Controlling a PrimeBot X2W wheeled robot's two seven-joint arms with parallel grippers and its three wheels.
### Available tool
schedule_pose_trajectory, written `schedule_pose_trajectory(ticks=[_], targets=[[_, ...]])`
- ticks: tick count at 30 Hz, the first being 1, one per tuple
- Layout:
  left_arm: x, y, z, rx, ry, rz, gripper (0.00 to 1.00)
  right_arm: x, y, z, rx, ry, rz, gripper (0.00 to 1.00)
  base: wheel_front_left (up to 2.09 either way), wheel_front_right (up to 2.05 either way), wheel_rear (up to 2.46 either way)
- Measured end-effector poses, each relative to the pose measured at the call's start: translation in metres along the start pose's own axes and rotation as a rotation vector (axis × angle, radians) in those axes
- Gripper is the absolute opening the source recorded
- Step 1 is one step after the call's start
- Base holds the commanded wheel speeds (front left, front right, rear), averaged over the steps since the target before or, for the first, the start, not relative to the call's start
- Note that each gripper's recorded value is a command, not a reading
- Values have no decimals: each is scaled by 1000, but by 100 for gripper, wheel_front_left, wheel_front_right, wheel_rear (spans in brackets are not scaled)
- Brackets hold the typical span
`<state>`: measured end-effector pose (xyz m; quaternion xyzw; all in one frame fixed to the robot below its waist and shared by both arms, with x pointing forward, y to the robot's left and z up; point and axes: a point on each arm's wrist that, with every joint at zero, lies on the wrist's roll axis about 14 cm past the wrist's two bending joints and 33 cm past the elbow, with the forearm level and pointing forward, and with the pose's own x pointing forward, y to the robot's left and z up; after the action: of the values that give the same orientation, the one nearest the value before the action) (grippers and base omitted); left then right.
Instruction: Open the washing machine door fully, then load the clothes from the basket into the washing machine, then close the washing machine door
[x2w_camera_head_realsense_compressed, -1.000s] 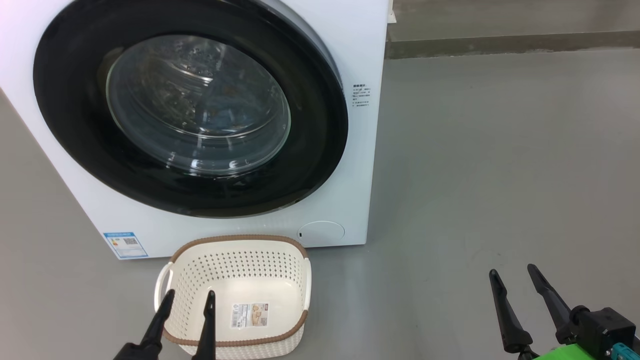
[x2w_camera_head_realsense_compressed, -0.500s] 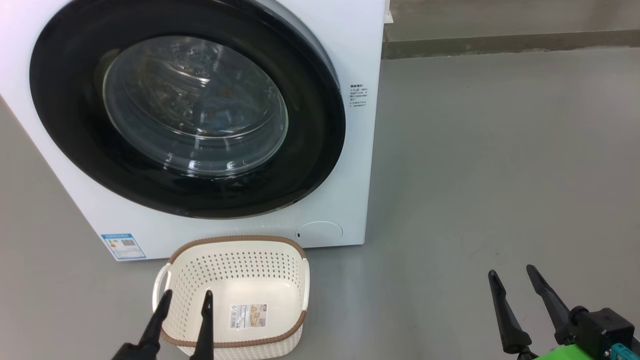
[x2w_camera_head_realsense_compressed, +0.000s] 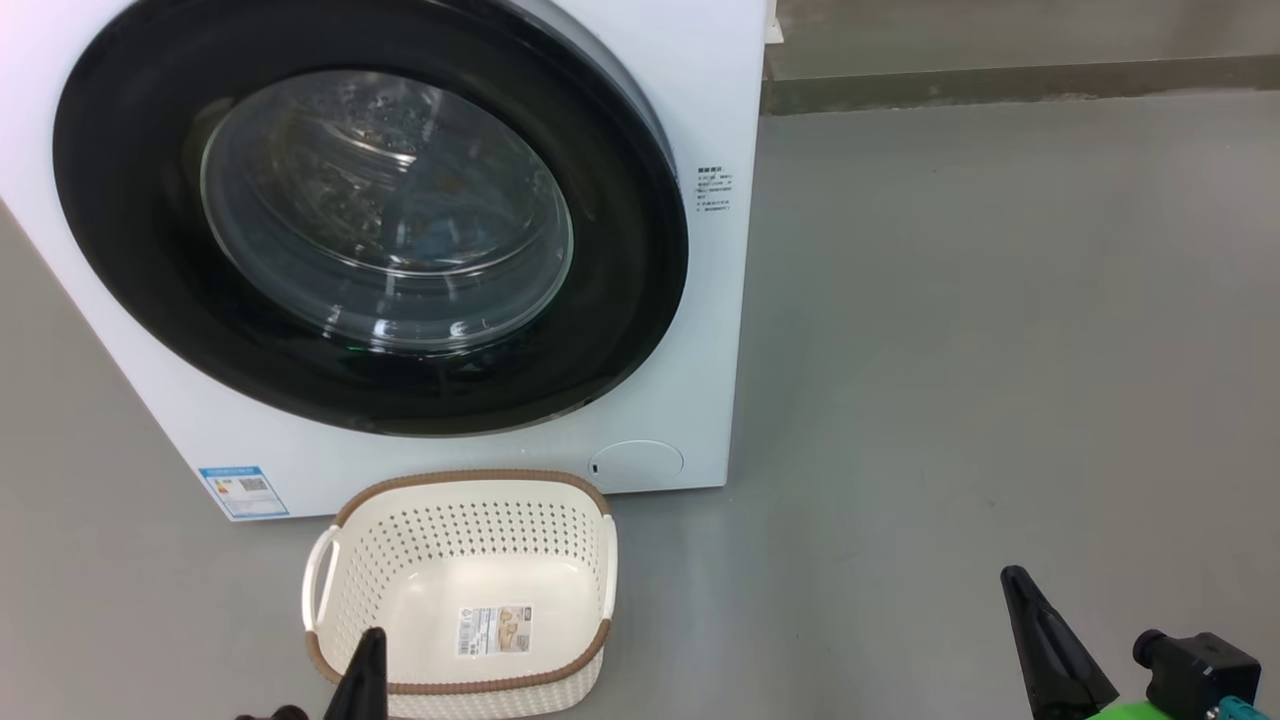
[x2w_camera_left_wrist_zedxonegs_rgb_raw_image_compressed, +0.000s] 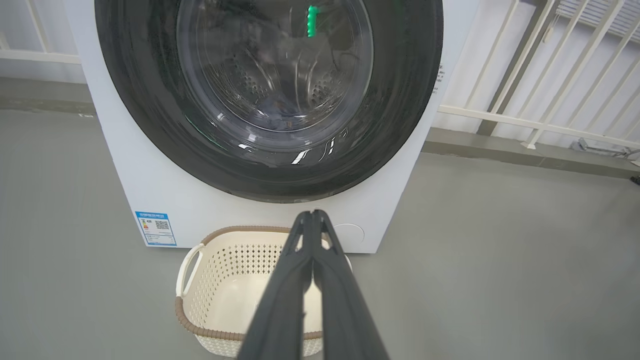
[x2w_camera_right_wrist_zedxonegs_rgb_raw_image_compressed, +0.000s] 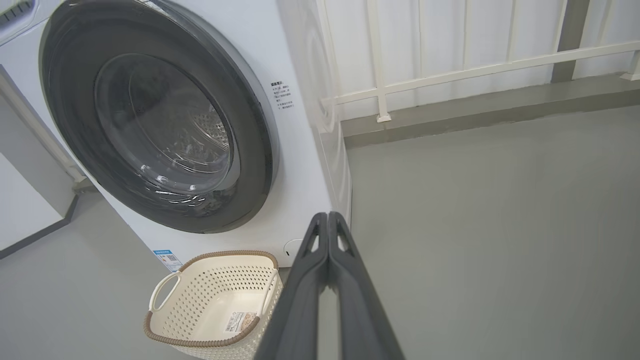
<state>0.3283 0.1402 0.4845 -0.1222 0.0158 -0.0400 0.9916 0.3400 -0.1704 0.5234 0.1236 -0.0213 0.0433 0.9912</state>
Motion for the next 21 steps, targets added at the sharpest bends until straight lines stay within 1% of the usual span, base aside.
schedule_pose_trajectory(ticks=[21], targets=[[6,15,-8,-234,55,59,0,1,-10,-14,241,39,-43,0,0,0,0]])
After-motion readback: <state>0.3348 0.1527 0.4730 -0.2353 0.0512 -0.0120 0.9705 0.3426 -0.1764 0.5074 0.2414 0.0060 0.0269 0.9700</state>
